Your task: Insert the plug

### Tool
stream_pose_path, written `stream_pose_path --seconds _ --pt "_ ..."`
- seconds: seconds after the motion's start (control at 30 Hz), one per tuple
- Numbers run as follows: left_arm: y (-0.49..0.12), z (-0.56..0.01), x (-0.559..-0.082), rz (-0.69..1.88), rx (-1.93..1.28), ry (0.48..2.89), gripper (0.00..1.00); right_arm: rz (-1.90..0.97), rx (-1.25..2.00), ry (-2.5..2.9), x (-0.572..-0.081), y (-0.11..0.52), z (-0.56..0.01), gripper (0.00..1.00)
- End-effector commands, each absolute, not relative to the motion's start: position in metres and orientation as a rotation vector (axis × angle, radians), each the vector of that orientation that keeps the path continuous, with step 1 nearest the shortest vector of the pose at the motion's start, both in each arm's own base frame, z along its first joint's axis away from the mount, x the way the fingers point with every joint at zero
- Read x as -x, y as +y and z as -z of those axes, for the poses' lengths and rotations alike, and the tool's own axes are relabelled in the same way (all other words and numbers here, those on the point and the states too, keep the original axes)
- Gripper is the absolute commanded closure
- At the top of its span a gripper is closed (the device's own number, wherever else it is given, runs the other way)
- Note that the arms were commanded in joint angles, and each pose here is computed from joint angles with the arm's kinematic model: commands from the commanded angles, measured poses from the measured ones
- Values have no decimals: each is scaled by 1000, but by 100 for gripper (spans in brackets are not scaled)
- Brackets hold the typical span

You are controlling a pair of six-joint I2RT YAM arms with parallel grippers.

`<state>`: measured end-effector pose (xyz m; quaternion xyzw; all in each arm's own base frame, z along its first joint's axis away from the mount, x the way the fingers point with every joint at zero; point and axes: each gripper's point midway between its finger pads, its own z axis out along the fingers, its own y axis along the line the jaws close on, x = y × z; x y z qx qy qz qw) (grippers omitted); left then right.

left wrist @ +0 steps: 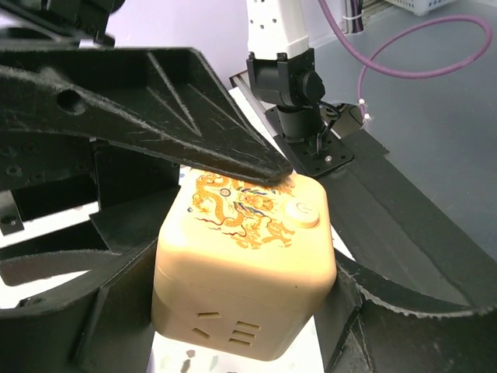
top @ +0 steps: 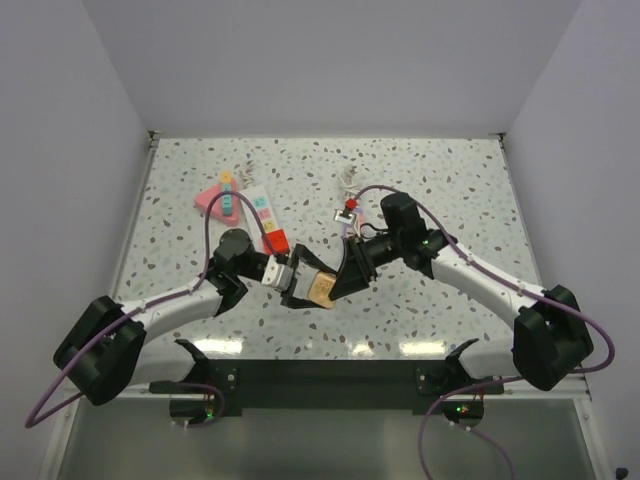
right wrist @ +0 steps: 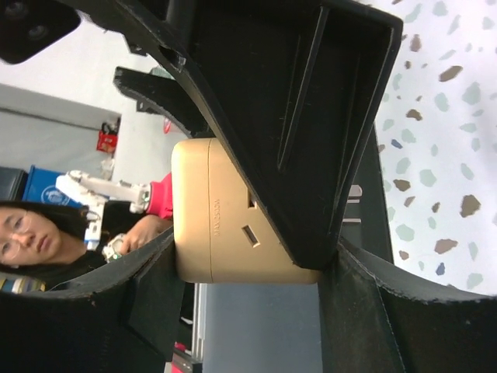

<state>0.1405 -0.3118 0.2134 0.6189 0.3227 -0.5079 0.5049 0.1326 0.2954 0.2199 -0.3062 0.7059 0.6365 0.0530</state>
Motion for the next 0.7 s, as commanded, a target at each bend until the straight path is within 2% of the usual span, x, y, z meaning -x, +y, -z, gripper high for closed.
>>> stream_pose_path --seconds 0.0,0.23,0.3,0.43,0.53,0.67 --pt "-317 -210 -147 1259 -1430 880 100 -1695 896 2089 -169 305 -219 36" --pt "-335 -199 -181 1283 -1314 1066 100 -1480 773 2114 -200 302 -219 20" --pt "-338 -193 -188 1283 -1292 1104 100 -1411 749 2131 -206 297 -221 12" --pt "-342 -192 -206 1248 -1208 1177 100 -1128 590 2159 -238 274 -222 10" --pt "-343 -193 -225 1199 -1112 1244 100 -973 459 2111 -252 254 -244 10" --pt "-344 -199 -248 1158 -971 1302 100 -923 336 2018 -261 243 -270 10"
